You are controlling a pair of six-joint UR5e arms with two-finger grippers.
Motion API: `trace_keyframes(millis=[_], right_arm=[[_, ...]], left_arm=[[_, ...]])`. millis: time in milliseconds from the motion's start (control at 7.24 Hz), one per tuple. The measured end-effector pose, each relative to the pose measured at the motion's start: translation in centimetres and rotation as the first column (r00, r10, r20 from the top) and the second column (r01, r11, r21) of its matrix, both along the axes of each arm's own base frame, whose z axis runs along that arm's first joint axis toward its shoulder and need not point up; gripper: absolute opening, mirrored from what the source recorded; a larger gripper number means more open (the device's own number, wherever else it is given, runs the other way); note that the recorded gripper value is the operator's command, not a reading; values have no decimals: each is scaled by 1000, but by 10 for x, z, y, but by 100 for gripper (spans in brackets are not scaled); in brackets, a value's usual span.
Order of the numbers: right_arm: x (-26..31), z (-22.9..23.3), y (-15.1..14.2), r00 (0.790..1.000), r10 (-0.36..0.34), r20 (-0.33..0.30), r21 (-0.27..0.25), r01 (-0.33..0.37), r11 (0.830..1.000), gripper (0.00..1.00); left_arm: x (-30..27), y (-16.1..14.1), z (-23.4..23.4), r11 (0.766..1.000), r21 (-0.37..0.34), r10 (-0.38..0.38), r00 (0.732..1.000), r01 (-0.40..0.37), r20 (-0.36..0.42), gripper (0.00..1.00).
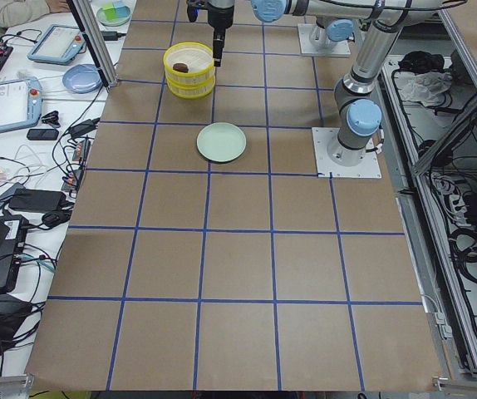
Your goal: Stack buns with steamer
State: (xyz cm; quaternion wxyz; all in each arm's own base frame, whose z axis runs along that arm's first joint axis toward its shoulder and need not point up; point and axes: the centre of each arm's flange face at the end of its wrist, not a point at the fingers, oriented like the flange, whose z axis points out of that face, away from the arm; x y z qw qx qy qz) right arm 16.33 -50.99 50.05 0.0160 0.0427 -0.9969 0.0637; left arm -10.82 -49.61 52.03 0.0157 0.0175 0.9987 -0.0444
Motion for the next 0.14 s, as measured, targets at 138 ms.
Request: trace_keyframes(millis=[138], right_arm=[[0, 0, 0, 1000, 0, 0, 1, 0, 1000, 100]], left_arm=[[0, 0, 0, 1000, 0, -1, 1000, 1, 0, 100]])
